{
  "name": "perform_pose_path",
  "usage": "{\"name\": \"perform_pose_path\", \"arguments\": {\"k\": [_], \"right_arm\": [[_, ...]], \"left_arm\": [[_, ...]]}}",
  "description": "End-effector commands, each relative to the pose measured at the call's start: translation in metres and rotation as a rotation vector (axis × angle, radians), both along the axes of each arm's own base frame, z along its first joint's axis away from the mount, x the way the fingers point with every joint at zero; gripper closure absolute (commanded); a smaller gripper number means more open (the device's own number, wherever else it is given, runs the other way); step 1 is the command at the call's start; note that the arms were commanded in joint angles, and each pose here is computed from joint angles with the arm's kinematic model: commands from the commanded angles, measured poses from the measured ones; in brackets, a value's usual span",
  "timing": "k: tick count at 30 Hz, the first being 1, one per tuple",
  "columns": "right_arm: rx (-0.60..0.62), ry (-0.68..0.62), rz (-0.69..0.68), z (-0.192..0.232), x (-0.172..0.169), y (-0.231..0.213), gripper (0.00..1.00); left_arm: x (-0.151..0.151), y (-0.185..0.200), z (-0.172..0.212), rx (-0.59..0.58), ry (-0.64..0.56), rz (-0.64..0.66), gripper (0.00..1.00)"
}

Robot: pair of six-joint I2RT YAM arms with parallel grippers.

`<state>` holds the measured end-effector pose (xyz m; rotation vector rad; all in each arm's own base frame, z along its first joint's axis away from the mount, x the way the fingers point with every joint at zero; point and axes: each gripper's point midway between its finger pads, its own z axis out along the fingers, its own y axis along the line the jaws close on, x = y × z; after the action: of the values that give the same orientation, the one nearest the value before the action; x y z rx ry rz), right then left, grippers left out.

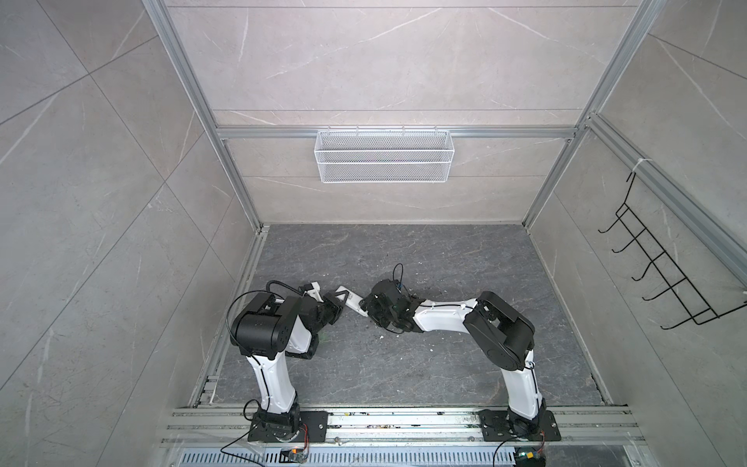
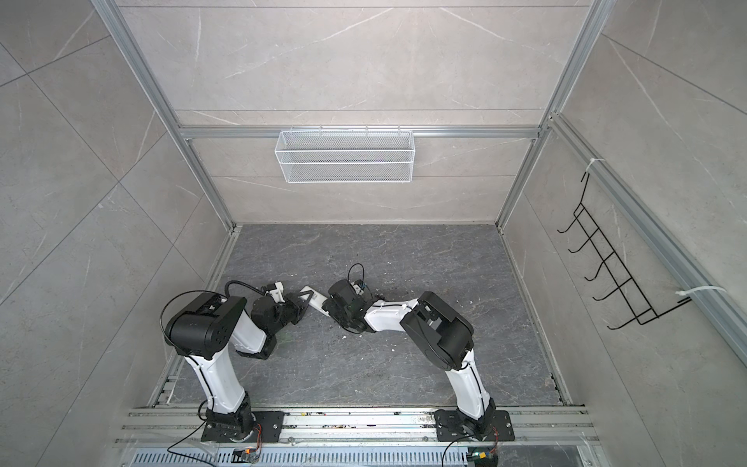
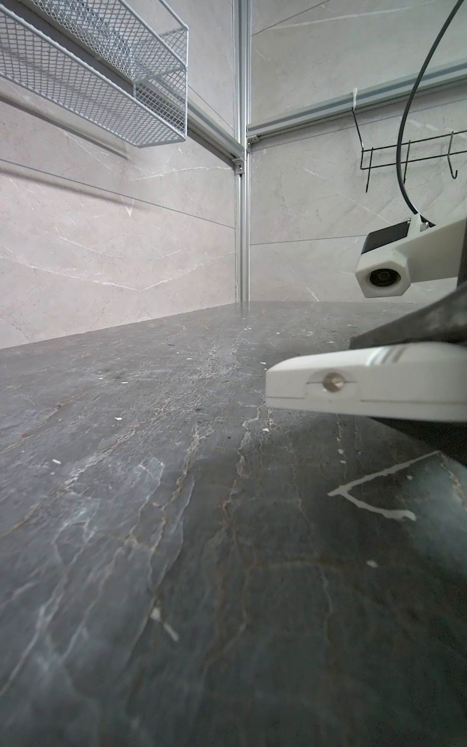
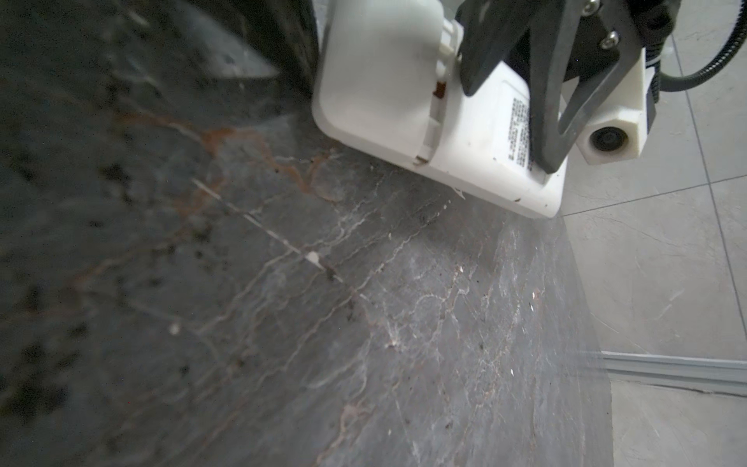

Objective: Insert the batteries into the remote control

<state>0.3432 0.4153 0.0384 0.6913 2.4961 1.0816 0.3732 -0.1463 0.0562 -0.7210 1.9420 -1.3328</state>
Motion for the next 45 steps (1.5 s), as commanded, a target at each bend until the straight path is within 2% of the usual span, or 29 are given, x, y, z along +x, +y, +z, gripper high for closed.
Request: {"name": "perform_pose_path", "arguments": {"k": [1, 8, 18, 26, 28, 33, 37, 40, 42, 45], "right_arm": [[-0.004, 0.024, -0.028, -0.017, -0.004, -0.002, 0.48], [-0.022, 0.033, -0.034, -0.022, -0.005, -0.005, 0.60], [-0.107, 0.028, -0.031, -0.024, -0.014, -0.024, 0.63], [-0.199, -0.021, -0.041, -0.011, -0.015, -0.046, 0.63], [-0.198, -0.028, -0.038, -0.008, -0.015, -0.046, 0.62], [-0.118, -0.044, -0.023, 0.002, -0.014, -0.033, 0.40], [-0.075, -0.065, -0.013, 0.017, -0.011, -0.029, 0.30], [-0.067, -0.090, 0.007, 0.030, -0.002, -0.036, 0.26], [-0.049, -0.103, 0.015, 0.036, 0.005, -0.040, 0.25], [-0.013, -0.117, 0.034, 0.039, 0.016, -0.040, 0.25]], "left_arm": [[0.009, -0.001, 0.032, -0.023, -0.114, 0.000, 1.00], [0.009, -0.002, 0.030, -0.023, -0.110, -0.003, 1.00], [0.008, 0.000, 0.030, -0.019, -0.111, 0.003, 1.00], [0.009, -0.001, 0.029, -0.017, -0.112, -0.001, 1.00], [0.009, -0.001, 0.029, -0.017, -0.111, -0.001, 1.00], [0.009, -0.001, 0.029, -0.018, -0.110, -0.001, 1.00], [0.018, -0.002, 0.034, -0.029, -0.125, -0.001, 1.00], [0.024, 0.006, 0.041, -0.025, -0.142, 0.068, 1.00], [0.031, 0.007, 0.053, -0.019, -0.186, 0.072, 1.00], [0.041, 0.003, 0.059, -0.058, -0.185, 0.059, 1.00]]}}
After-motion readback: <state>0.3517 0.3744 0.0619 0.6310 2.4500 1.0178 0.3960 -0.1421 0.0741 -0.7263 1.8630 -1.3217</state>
